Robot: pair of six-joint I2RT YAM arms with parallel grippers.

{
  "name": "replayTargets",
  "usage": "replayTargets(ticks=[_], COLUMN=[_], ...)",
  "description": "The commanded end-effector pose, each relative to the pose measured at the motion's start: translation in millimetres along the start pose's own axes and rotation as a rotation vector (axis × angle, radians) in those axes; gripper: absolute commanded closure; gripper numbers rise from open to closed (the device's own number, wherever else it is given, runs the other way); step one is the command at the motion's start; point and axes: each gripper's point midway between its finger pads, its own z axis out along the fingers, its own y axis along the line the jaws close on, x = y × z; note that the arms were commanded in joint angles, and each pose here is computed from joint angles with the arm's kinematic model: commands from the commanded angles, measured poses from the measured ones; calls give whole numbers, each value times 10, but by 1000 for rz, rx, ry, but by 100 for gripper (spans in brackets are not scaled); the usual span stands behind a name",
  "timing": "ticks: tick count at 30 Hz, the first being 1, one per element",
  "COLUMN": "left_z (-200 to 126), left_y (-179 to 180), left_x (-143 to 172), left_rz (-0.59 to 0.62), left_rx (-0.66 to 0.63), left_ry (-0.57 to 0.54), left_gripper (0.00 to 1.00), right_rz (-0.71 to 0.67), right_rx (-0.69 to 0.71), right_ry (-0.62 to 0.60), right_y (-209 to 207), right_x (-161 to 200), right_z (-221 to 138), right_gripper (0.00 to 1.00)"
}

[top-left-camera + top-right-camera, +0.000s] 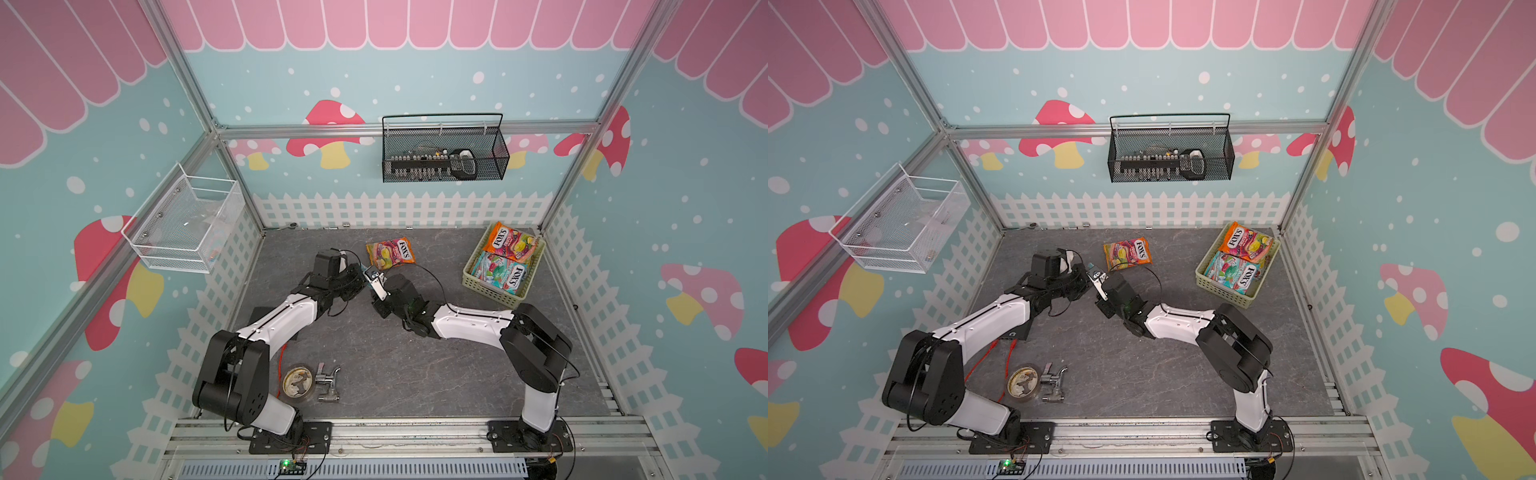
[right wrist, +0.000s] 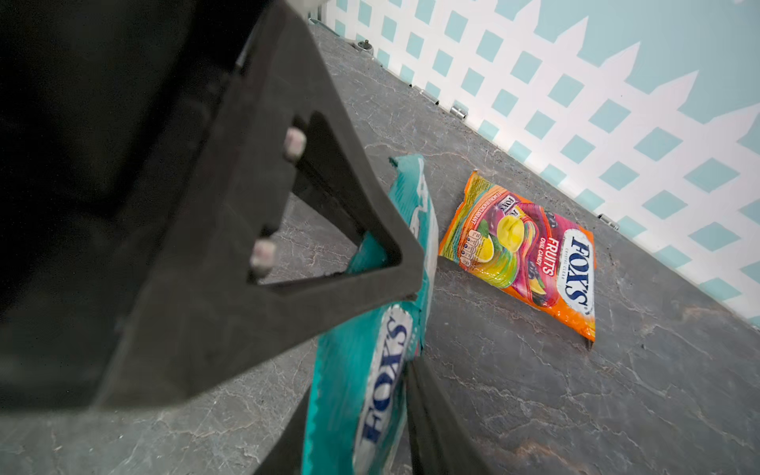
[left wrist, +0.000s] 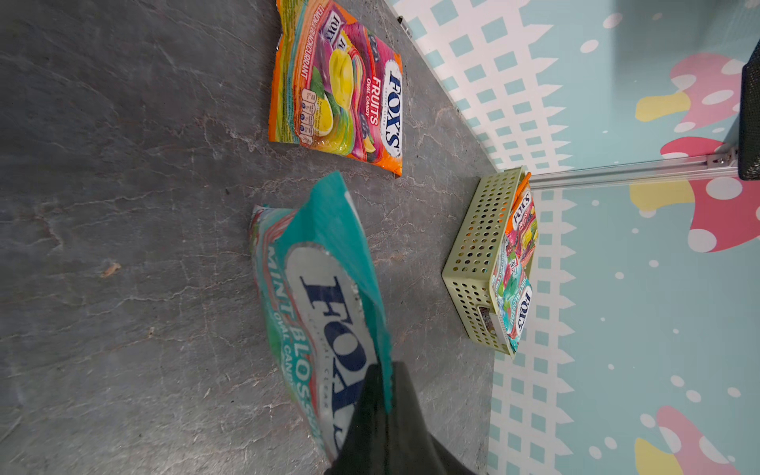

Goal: Put the candies in the basket
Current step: Pick up the candy at the center of the board.

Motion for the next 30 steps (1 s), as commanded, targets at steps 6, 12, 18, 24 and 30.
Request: replayTargets(ticks=[6, 12, 18, 24, 30], left_z=[-45, -54, -72, -169, -655], left_y=[-60, -71, -112, -117, -301], left_x=[-55, -64, -75, -156, -566], left_rz=[13, 11, 16, 11, 102], left_rx=[1, 3, 13, 16, 52], left_ry=[-21, -26, -28, -60, -233], left_gripper=[100, 100, 100, 77, 32], right_rz=[-12, 2, -2, -6, 92], right_rx=[16, -8, 4, 14, 70], right_ry=[-65, -66, -65, -87, -102], right_y=[-53, -14, -30, -66, -538], right_x=[-273, -294, -301, -338, -468], right_z=[-6, 15, 21, -48, -325], right_gripper=[91, 59, 88, 100, 100])
